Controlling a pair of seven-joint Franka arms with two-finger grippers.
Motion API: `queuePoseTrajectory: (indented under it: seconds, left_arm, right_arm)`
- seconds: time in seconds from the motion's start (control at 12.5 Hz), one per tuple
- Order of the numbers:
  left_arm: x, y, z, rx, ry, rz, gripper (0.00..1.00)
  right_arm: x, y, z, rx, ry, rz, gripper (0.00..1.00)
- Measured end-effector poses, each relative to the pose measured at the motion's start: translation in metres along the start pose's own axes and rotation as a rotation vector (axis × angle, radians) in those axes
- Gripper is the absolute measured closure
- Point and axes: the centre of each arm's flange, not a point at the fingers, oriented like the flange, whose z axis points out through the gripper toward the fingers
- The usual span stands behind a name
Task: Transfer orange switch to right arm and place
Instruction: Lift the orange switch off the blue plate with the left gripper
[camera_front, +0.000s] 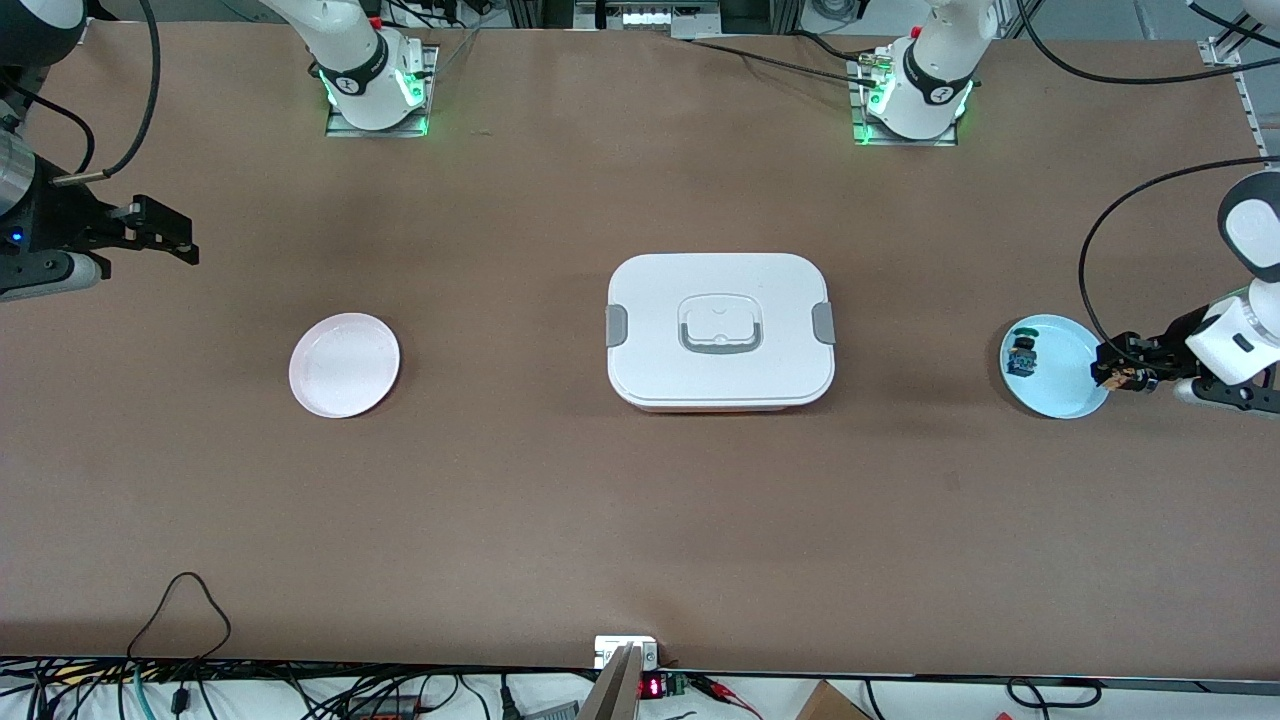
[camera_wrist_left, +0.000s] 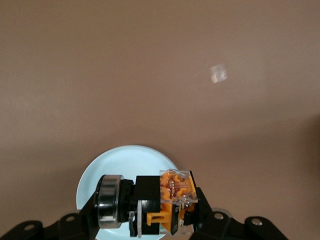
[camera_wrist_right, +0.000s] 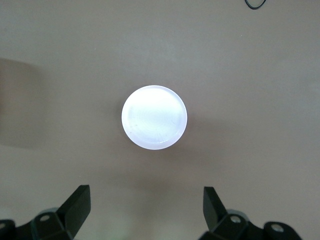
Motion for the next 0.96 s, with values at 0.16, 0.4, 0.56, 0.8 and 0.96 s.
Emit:
queuePoseTrajectory:
  seconds: [0.16, 0.4, 0.56, 0.8, 0.96]
  left_arm:
    - [0.012, 0.028, -0.029, -0.002, 0.041, 0.038, 0.27]
    - [0.025, 0.048, -0.055, -0.078, 0.134, 0.17, 0.27]
    - [0.027, 0.056, -0.056, -0.212, 0.203, 0.244, 0.27]
    - [0.031, 0.074, -0.059, -0.425, 0.357, 0.367, 0.27]
    - [0.037, 0.091, -0.062, -0.509, 0.494, 0.517, 0.27]
  right_arm:
    - [0.001, -0.005, 0.001, 0.061, 0.005, 0.003, 0.0]
    - [-0.001, -0.005, 0.013, 0.217, 0.0, 0.033, 0.0]
    - [-0.002, 0.0, 0.026, 0.341, -0.009, 0.067, 0.0]
    - [-0.003, -0.001, 0.049, 0.549, -0.02, 0.105, 0.0]
    - [-0.004, 0.003, 0.069, 0.702, -0.028, 0.128, 0.0]
